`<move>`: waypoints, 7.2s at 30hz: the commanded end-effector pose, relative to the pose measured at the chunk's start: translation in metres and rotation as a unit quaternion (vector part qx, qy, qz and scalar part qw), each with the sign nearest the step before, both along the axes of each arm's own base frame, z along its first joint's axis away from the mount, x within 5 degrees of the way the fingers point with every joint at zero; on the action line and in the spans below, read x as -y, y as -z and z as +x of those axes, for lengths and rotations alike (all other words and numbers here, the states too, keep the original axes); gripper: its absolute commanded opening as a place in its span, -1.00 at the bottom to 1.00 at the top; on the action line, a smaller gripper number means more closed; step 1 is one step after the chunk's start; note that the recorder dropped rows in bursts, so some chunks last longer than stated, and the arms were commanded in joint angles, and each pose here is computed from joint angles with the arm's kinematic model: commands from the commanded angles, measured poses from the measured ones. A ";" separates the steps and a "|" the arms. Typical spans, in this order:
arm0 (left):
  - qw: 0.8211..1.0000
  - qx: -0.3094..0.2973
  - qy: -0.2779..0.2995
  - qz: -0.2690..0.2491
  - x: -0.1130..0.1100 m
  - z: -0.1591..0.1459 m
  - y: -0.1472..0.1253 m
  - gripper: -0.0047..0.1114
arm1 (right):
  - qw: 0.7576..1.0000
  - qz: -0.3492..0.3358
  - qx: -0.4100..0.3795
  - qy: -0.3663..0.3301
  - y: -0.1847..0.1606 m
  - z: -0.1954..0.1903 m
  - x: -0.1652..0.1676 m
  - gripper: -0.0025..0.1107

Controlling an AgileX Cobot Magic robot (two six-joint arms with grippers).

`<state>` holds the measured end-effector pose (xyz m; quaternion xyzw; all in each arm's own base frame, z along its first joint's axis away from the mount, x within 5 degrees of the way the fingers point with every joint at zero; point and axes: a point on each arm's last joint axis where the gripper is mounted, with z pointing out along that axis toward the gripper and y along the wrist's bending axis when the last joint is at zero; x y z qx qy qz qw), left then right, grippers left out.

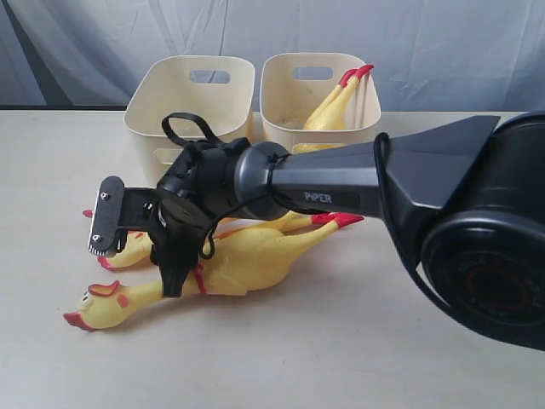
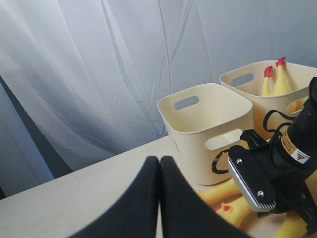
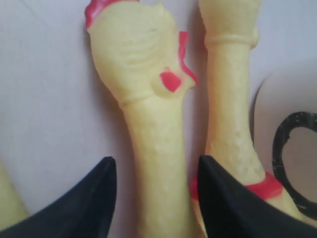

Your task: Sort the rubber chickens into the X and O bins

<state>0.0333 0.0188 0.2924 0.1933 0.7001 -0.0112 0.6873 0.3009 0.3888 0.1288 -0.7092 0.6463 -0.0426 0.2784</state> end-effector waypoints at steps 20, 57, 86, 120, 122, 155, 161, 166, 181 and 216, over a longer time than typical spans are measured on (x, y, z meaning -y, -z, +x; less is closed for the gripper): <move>1.000 -0.003 0.001 -0.003 0.000 0.000 0.002 -0.92 | 0.999 -0.043 0.009 0.001 0.013 0.003 0.005 -0.83; 1.000 -0.003 0.001 -0.003 0.000 0.000 0.002 -0.92 | 0.951 0.193 0.058 0.233 -0.154 0.018 0.030 -0.97; 1.000 -0.002 0.001 -0.003 0.000 0.000 0.002 -0.92 | 0.842 0.254 0.183 0.439 -0.122 0.149 0.151 -0.97; 1.000 -0.002 0.002 -0.004 0.001 0.000 0.002 -0.92 | 0.827 0.247 0.195 0.466 -0.135 0.147 0.162 -0.14; 1.000 -0.002 0.002 -0.004 0.001 0.000 0.002 -0.92 | 0.817 0.246 0.197 0.483 -0.143 0.143 0.167 -0.15; 0.997 0.030 0.056 -0.052 0.010 -0.003 -0.007 -0.92 | 0.817 0.285 0.174 0.470 -0.283 0.032 0.293 -0.97; 0.994 -0.036 0.080 -0.072 0.025 0.007 -0.003 -0.91 | 0.831 0.321 0.173 0.420 -0.268 -0.019 0.307 -0.97; 0.990 -0.073 0.103 -0.055 0.049 0.028 -0.007 -0.81 | 0.816 0.396 0.168 0.385 -0.255 -0.062 0.312 -0.97; 0.979 -0.161 0.121 0.022 0.111 0.096 -0.029 -0.77 | 0.742 0.533 0.125 0.386 -0.222 -0.172 0.343 -0.97; 0.787 -0.441 0.201 0.383 0.206 0.208 0.112 0.12 | 0.737 0.553 0.101 0.375 -0.198 -0.300 0.383 -0.97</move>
